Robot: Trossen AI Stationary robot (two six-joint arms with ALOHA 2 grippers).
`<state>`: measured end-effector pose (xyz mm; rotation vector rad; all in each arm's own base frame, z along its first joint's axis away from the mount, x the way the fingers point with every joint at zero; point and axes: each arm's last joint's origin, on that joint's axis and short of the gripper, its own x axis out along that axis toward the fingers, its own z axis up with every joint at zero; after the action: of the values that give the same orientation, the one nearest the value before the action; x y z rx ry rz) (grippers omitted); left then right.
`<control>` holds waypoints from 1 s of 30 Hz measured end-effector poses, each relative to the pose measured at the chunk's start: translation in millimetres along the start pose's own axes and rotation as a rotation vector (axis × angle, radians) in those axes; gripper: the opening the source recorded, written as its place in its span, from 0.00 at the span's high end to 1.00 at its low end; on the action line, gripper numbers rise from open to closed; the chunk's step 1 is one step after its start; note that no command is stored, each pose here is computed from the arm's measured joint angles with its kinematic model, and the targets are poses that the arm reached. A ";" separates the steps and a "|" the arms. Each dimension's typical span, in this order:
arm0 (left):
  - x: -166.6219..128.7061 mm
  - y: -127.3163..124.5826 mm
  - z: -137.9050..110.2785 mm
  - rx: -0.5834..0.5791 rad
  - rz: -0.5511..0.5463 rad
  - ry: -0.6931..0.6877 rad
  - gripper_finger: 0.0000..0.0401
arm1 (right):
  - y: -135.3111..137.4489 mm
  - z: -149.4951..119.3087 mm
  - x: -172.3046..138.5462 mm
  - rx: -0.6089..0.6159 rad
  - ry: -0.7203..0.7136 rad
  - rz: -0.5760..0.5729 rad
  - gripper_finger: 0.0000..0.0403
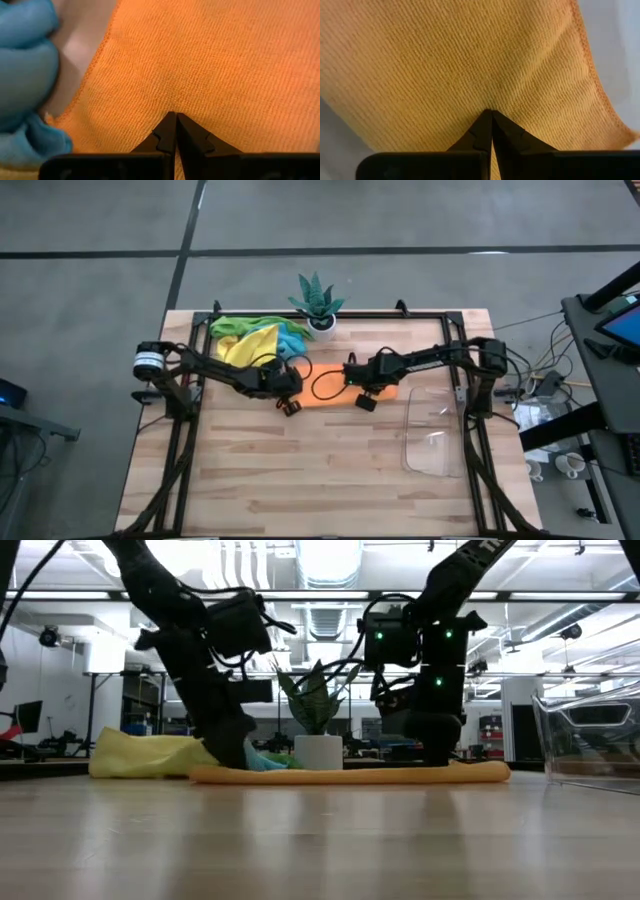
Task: Roll microfiber towels into tight, uniform cylinder then place into a basket
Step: Adjust the orange microfiber cloth
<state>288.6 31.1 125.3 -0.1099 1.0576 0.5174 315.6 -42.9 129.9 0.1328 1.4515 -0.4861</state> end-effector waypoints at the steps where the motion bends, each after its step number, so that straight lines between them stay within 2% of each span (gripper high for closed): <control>1: -2.6 -2.2 -2.3 0.000 -0.003 0.014 1.00 | 4.2 -1.0 -2.3 -0.002 -0.008 0.010 0.98; 15: -38.6 -54.4 -39.4 0.022 -0.050 0.091 1.00 | 76.1 -22.3 -22.6 -0.044 -0.100 0.137 0.98; 24: -50.5 -70.1 -57.1 -0.032 -0.003 0.092 1.00 | 117.1 -32.6 -38.3 -0.089 -0.158 0.213 0.98; 30: -56.4 -72.2 -56.4 -0.056 -0.006 0.069 1.00 | 123.5 -30.5 -47.2 -0.103 -0.203 0.220 0.98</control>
<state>254.7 -70.6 134.0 -0.1817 1.1097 0.5410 334.5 90.4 146.7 0.1541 1.2434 -0.2371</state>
